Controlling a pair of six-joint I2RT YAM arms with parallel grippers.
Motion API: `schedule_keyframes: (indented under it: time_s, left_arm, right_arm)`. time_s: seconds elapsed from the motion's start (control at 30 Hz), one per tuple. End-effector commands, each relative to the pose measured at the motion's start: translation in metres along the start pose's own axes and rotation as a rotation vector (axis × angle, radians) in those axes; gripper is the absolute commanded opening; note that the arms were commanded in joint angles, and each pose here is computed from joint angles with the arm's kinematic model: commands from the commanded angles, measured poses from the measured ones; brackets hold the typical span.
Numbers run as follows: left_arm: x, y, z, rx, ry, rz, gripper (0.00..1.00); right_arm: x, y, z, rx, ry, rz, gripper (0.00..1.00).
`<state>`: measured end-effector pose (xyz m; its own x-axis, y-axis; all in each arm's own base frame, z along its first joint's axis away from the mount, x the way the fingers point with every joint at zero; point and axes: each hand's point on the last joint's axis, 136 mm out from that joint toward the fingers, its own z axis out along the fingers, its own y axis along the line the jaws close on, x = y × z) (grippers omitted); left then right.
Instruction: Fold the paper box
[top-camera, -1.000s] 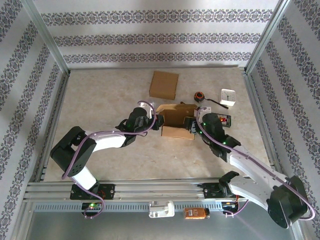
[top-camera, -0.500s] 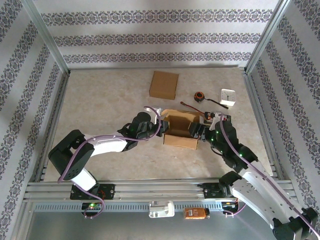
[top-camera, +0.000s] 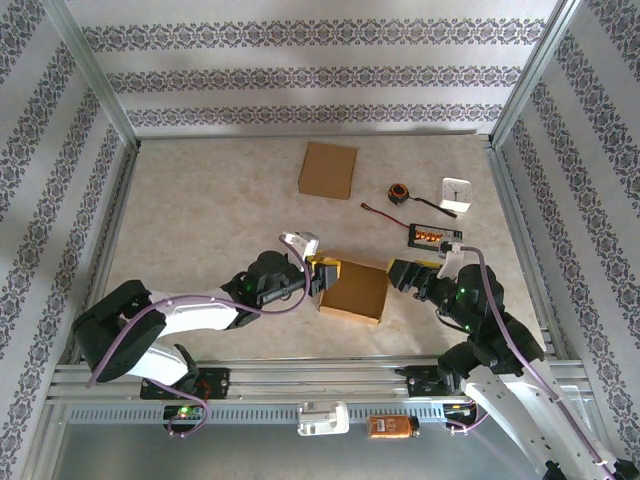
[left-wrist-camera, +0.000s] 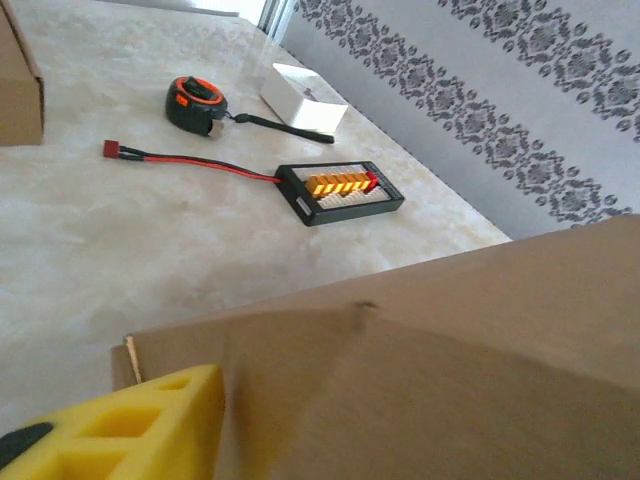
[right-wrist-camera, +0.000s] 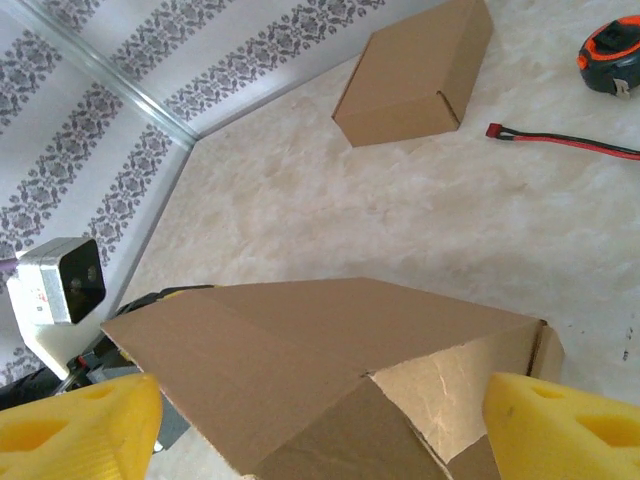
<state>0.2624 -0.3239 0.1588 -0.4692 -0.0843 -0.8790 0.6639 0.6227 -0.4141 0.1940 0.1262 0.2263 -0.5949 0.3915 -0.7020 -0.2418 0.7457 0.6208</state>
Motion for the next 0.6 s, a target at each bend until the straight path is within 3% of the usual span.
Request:
schedule_keyframes:
  time_s: [0.0,0.2,0.37,0.57]
  left_arm:
    - [-0.011,-0.019,-0.007,0.038,-0.070,0.060,0.54]
    - [-0.004,-0.040,-0.020,0.070,-0.094,0.083,0.63]
    - [-0.009,-0.058,-0.040,0.073,-0.105,0.172,0.70]
    - [-0.035,-0.062,-0.078,0.023,-0.133,0.199,0.76]
  right_arm:
    - [-0.005,0.014,-0.010,-0.043,0.013,-0.028,0.84]
    - [-0.021,0.030,-0.022,-0.061,-0.004,-0.028,0.86]
    - [-0.041,0.022,-0.023,0.057,-0.025,0.050,0.86]
    - [-0.048,0.012,-0.011,0.163,0.079,0.158,0.84]
